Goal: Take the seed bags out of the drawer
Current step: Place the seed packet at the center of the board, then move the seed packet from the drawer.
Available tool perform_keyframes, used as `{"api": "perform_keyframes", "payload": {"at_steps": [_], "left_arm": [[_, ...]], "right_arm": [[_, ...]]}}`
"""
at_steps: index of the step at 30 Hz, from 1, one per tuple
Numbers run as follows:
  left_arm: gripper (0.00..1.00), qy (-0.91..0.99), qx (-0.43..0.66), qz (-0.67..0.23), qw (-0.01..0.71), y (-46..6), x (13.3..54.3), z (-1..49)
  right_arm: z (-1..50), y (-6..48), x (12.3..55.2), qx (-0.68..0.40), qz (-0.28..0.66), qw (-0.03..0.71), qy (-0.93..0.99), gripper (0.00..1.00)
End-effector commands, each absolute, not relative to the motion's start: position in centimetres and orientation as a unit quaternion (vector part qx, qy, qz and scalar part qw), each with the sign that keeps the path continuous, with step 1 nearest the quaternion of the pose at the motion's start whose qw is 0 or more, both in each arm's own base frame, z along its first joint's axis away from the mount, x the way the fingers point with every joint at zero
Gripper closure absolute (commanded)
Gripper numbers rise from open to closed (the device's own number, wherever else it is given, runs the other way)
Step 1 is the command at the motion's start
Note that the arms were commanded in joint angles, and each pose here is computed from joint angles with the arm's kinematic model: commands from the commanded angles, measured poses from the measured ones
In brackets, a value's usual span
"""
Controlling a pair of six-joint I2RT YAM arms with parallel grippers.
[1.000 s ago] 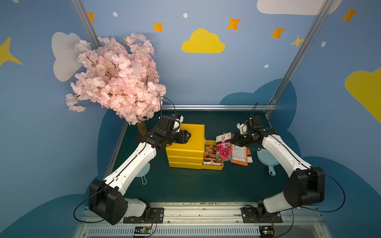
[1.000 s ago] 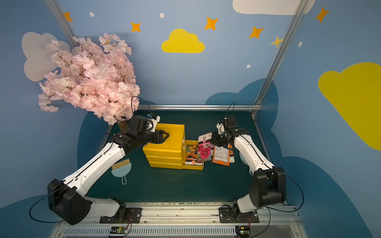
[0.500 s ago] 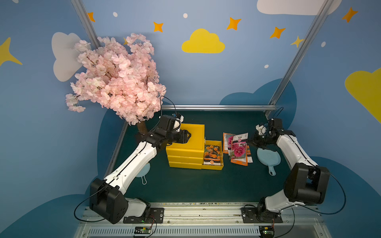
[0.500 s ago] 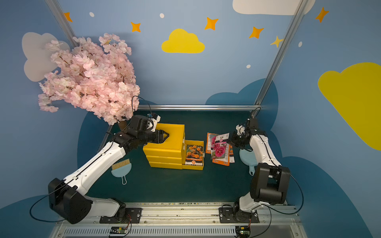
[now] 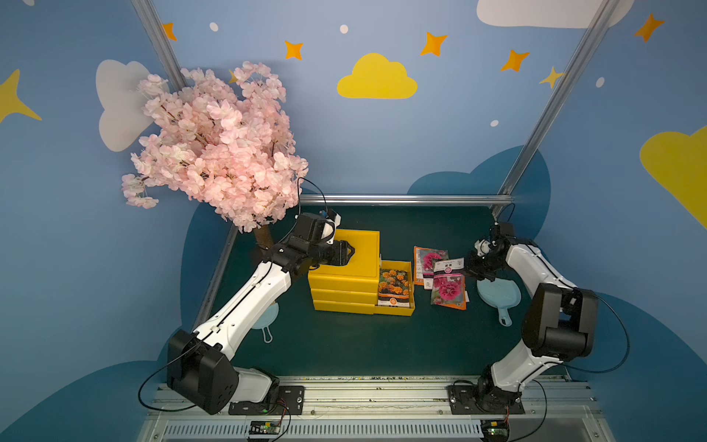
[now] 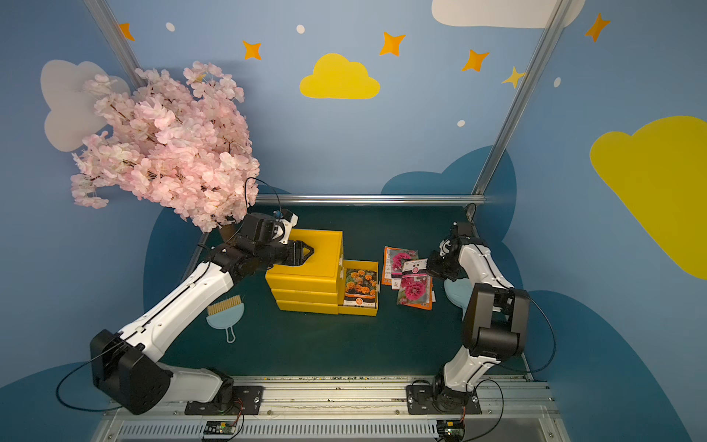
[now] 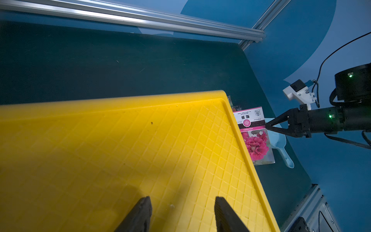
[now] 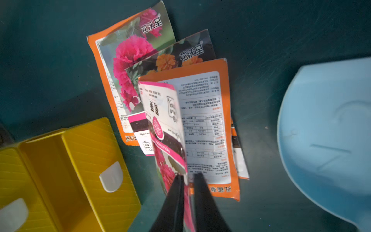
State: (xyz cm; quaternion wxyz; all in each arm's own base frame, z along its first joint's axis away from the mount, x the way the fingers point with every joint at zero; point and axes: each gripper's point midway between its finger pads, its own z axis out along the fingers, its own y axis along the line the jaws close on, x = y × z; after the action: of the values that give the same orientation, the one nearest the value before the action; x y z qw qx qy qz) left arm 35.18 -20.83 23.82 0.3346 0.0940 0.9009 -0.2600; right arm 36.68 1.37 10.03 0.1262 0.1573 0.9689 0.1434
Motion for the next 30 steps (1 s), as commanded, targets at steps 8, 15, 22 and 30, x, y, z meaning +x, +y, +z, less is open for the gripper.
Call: {"api": "perform_keyframes", "payload": {"at_steps": [8, 15, 22, 30], "left_arm": [[0.44, 0.966, 0.068, -0.191, 0.162, -18.4, 30.6, 14.3], [0.44, 0.966, 0.066, -0.192, 0.161, -18.4, 30.6, 14.3], [0.44, 0.966, 0.065, -0.190, 0.161, -18.2, 30.4, 14.3], [0.44, 0.966, 0.064, -0.191, 0.161, -18.3, 30.5, 14.2]], "right_arm": [[14.1, 4.6, 36.5, 0.088, 0.091, 0.169, 0.977, 0.73], [16.3, 12.4, 35.4, 0.023, 0.153, 0.189, 0.970, 1.00], [14.6, 19.0, 34.1, -0.026, 0.184, 0.166, 0.969, 1.00], [9.5, 24.0, 33.6, -0.056, 0.176, 0.118, 0.976, 1.00]]}}
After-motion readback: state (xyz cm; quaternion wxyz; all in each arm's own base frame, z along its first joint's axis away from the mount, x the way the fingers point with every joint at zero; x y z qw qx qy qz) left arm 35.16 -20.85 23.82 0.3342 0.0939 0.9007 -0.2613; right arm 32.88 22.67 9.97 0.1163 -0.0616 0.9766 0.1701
